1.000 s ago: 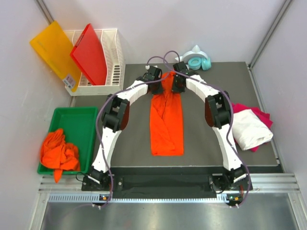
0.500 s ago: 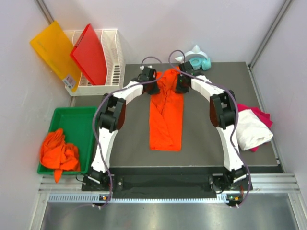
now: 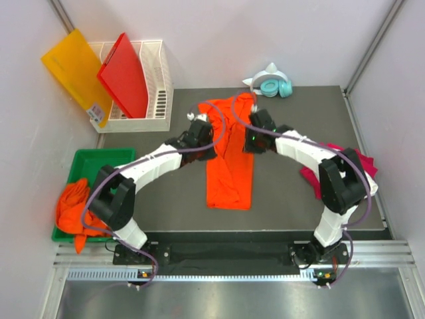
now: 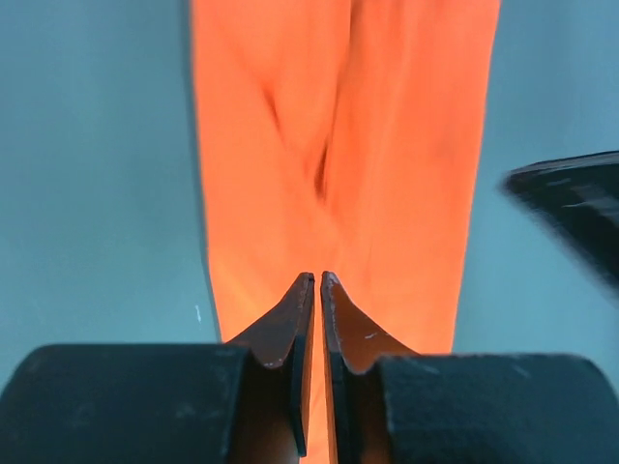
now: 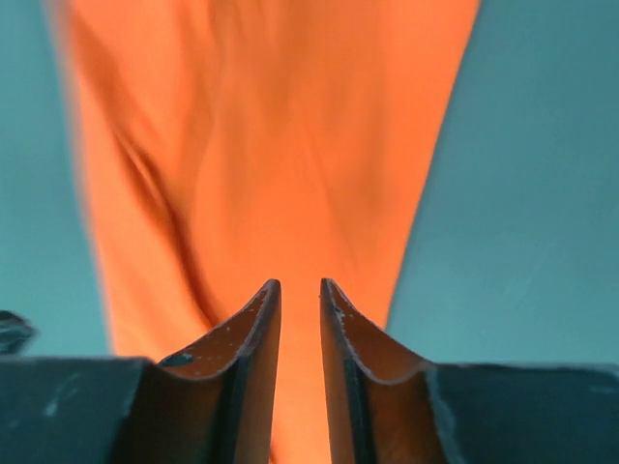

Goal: Fold and stack the t-shirts
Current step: Grab the bottom of the folded rectangular tshirt with both arms

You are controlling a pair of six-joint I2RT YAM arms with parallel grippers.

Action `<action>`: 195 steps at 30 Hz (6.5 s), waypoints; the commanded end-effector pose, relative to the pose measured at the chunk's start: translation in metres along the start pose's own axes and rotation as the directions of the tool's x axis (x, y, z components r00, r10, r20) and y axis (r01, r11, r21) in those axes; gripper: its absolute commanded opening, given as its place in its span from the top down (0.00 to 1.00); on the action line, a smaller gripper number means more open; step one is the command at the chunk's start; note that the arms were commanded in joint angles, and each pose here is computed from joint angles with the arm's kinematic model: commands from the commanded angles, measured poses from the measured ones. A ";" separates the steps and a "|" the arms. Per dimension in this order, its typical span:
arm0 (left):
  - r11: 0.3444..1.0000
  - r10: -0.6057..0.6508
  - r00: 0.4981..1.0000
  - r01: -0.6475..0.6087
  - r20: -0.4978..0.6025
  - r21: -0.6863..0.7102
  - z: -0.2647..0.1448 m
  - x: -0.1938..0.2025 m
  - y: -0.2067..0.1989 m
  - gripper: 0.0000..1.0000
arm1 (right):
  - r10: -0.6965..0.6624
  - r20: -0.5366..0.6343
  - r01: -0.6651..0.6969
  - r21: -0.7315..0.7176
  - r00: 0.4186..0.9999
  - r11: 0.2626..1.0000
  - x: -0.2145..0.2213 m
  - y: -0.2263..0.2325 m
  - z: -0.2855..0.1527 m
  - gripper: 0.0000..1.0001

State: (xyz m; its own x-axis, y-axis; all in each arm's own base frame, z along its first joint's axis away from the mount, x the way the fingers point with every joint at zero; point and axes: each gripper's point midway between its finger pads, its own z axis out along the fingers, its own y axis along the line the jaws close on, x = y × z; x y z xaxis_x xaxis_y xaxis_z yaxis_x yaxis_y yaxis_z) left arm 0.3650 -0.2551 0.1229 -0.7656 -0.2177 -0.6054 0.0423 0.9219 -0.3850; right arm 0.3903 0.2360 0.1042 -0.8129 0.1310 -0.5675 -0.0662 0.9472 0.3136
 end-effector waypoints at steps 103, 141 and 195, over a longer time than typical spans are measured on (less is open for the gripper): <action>0.996 0.070 0.989 -0.062 0.128 -0.066 -0.117 0.123 0.040 0.82 | -0.338 -0.101 0.330 -0.095 0.936 0.939 0.180 0.051 -0.070 0.40; 0.995 0.036 0.996 -0.029 0.080 -0.090 -0.110 0.142 0.052 0.83 | -0.358 -0.129 0.340 -0.142 0.925 0.930 0.213 0.041 -0.087 1.00; 0.975 0.204 0.979 -0.201 -0.029 0.092 -0.039 0.169 -0.019 0.85 | -0.206 0.182 0.206 0.016 0.962 0.978 -0.109 0.086 0.037 0.68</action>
State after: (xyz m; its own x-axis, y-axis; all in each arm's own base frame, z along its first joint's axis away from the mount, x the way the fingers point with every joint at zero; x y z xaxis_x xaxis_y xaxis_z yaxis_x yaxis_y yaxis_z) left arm 0.1926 -0.2530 0.0276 -0.8007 0.0064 -0.5991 0.1694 0.9616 -0.2161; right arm 0.4738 0.3065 0.1406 -0.6944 -0.0296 -0.7190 -0.1898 0.9713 0.1433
